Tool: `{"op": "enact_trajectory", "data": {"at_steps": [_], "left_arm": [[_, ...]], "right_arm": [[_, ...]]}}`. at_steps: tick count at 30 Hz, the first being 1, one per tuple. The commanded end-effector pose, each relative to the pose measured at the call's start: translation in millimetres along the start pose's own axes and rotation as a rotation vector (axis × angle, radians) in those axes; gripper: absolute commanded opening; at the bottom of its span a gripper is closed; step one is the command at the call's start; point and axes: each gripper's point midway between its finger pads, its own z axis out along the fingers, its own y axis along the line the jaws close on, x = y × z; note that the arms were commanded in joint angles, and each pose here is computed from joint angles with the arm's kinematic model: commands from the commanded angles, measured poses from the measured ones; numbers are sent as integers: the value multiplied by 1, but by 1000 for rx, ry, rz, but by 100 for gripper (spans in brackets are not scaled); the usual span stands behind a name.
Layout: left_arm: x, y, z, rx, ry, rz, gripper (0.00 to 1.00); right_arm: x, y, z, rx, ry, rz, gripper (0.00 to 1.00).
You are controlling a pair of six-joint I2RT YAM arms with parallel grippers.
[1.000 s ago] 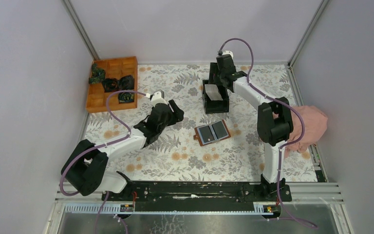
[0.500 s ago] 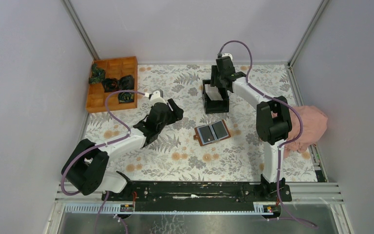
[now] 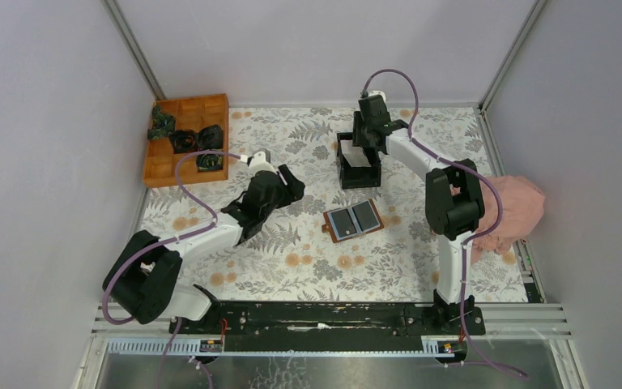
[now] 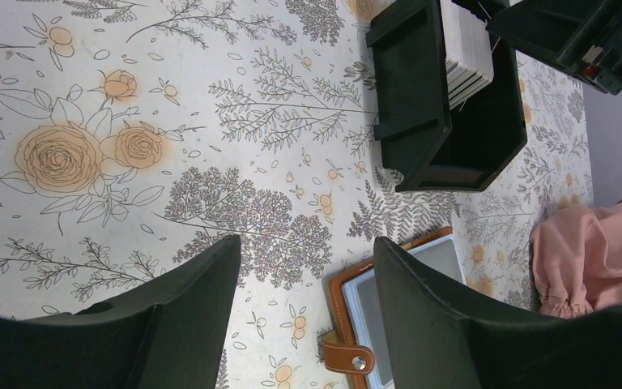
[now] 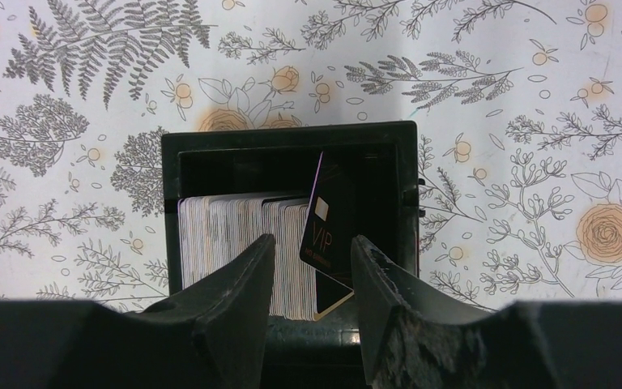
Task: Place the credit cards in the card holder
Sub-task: Pick up the credit card from the storage box.
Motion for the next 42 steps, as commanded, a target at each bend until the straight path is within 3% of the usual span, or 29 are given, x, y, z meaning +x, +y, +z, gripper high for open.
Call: {"op": "enact_trajectory", "data": {"at_steps": [1,6,42], "left_arm": [[-8,-3,4,29,-36,-24,68],[-7,-2,5,28,-32,-26,68],[-8,-3,8,27,-29,-28,68]], "right_arm": [[-7,-3,3,18,-16,-19,45],[-6,-4,4,24,-13,-21,37],[-28,-6,-2,42,-84,-23,19]]}}
